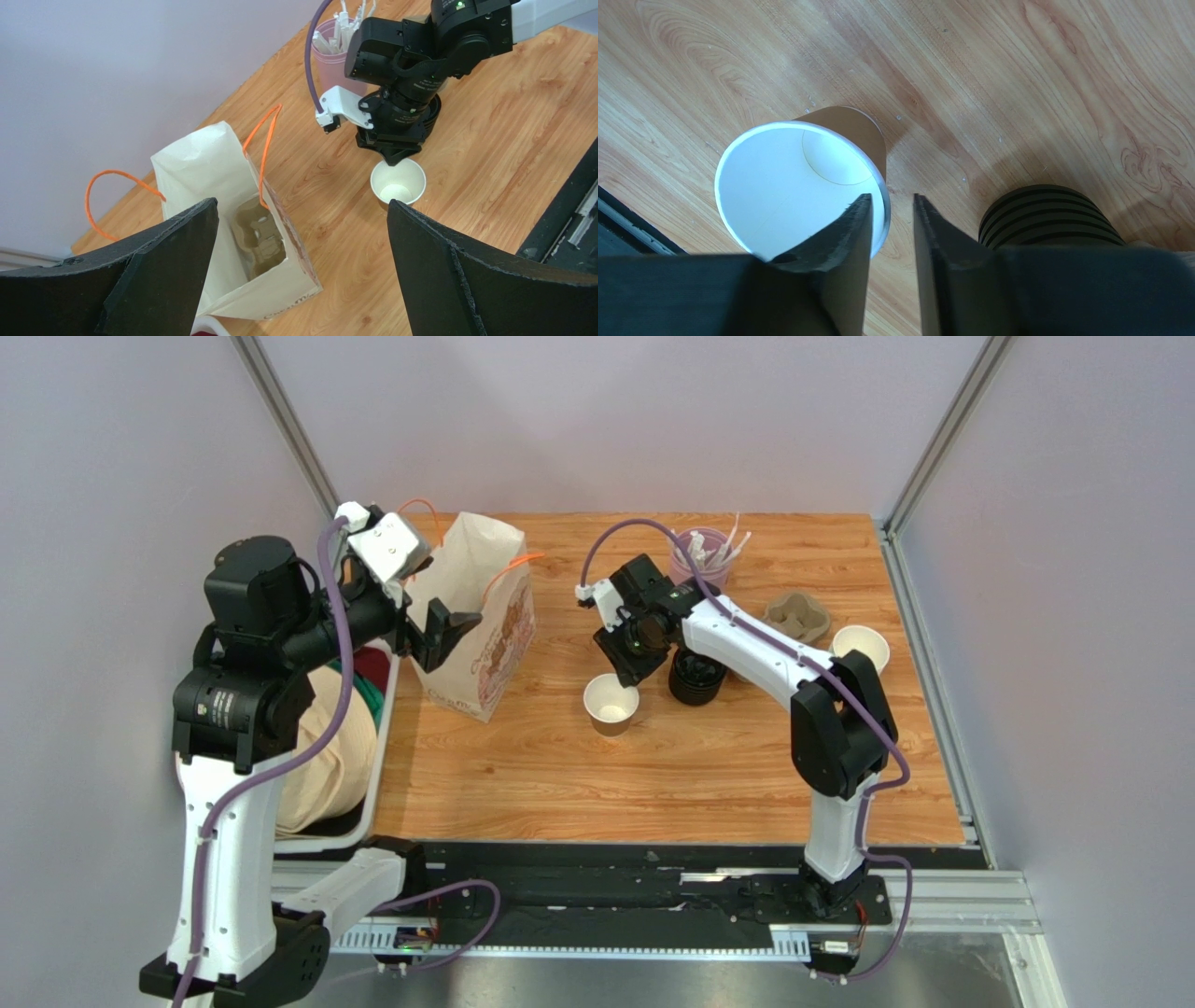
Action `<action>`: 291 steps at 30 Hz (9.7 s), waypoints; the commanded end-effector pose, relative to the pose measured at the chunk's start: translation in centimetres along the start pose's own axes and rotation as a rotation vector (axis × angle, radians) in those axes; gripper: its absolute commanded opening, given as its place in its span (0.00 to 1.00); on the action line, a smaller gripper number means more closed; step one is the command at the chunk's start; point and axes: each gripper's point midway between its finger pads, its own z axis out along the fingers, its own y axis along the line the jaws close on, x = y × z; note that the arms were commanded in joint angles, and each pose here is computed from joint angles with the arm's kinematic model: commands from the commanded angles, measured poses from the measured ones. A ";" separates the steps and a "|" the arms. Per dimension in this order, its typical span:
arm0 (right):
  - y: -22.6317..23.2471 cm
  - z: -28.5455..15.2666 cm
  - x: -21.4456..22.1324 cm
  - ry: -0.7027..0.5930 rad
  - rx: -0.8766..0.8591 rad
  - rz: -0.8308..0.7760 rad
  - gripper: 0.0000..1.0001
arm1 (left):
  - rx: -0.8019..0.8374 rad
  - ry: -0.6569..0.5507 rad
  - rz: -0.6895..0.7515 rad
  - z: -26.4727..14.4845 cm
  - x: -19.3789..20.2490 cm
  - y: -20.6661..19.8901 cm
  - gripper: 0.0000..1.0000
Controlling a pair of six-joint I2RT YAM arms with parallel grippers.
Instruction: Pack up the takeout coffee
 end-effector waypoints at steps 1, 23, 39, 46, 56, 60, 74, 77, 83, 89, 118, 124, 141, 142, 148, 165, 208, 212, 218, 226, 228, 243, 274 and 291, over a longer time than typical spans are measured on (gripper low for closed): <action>0.1 -2.3 -1.6 -0.077 0.010 -0.038 0.38 | 0.006 -0.037 -0.002 -0.1 -0.8 -0.1 0.99; -8.3 -9.1 3.4 -0.003 0.289 0.020 0.41 | 0.047 -0.042 -0.030 0.3 -0.6 -0.6 0.99; -5.6 -6.0 5.8 0.063 0.135 -0.015 0.54 | 0.045 -0.046 -0.057 0.1 0.0 -0.5 0.99; -6.0 -5.4 6.0 0.066 0.152 -0.048 0.54 | 0.051 -0.056 -0.071 -0.1 0.1 -0.6 0.99; -5.8 -4.1 6.5 0.085 0.136 -0.090 0.40 | 0.052 -0.063 -0.075 -0.1 0.1 -0.6 0.99; -5.9 -4.0 6.6 0.082 0.140 -0.102 0.37 | 0.053 -0.065 -0.079 -0.2 0.0 -0.6 0.99; -6.3 -3.4 6.6 0.080 0.164 -0.135 0.34 | 0.061 -0.067 -0.085 0.0 0.1 -0.6 0.99; -6.6 -3.3 6.7 0.085 0.170 -0.134 0.26 | 0.061 -0.066 -0.088 0.0 0.2 -0.6 0.99; -6.4 -3.5 6.4 0.073 0.169 -0.139 0.11 | 0.064 -0.067 -0.091 0.1 0.2 -0.6 0.99; -6.4 -3.9 6.0 0.057 0.171 -0.143 0.11 | 0.069 -0.070 -0.095 0.1 0.1 -0.6 0.99; 1.0 -17.9 0.6 -0.200 -0.091 -0.260 0.11 | 0.053 0.088 0.279 2.9 2.1 0.7 0.99; 4.1 -21.6 -0.4 -0.294 -0.222 -0.310 0.12 | 0.134 0.148 0.637 2.6 3.8 0.4 0.99; 11.7 -27.4 3.7 -0.376 -0.570 -0.438 0.15 | 0.443 -0.452 1.355 6.2 0.9 -10.1 0.99; 11.9 -27.5 4.0 -0.378 -0.579 -0.443 0.15 | 0.462 -0.463 1.366 6.7 1.1 -10.6 0.99; 12.8 -26.7 5.4 -0.352 -0.631 -0.455 0.15 | 0.571 -0.505 1.410 10.1 1.3 -13.2 0.99; 13.1 -24.8 6.4 -0.289 -0.650 -0.482 0.17 | 0.746 -0.534 1.397 12.4 3.4 -17.9 0.93; 14.2 -24.8 5.7 -0.299 -0.590 -0.547 0.17 | 0.918 -0.477 1.342 11.4 5.2 -22.3 0.62; 14.1 -24.6 5.7 -0.291 -0.580 -0.544 0.17 | 0.912 -0.473 1.343 11.4 5.1 -22.2 0.54; 14.1 -24.6 5.4 -0.298 -0.576 -0.542 0.18 | 0.917 -0.466 1.341 11.2 5.3 -22.4 0.44; 14.2 -24.7 5.4 -0.297 -0.579 -0.545 0.18 | 0.926 -0.450 1.358 11.2 5.9 -22.5 0.43; 14.2 -24.7 5.4 -0.296 -0.579 -0.546 0.18 | 0.932 -0.445 1.364 11.2 6.1 -22.5 0.42; 12.6 -26.6 4.0 -0.381 -0.421 -0.586 0.38 | 0.931 -0.369 1.319 11.5 6.6 -22.3 0.09; 2.1 -31.9 -0.1 -0.669 0.296 -0.489 0.76 | 0.573 0.261 0.043 14.7 2.7 -15.3 0.00; 5.1 -25.1 0.7 -0.535 0.148 -0.639 0.77 | 0.716 0.327 -0.492 21.6 2.4 -13.1 0.00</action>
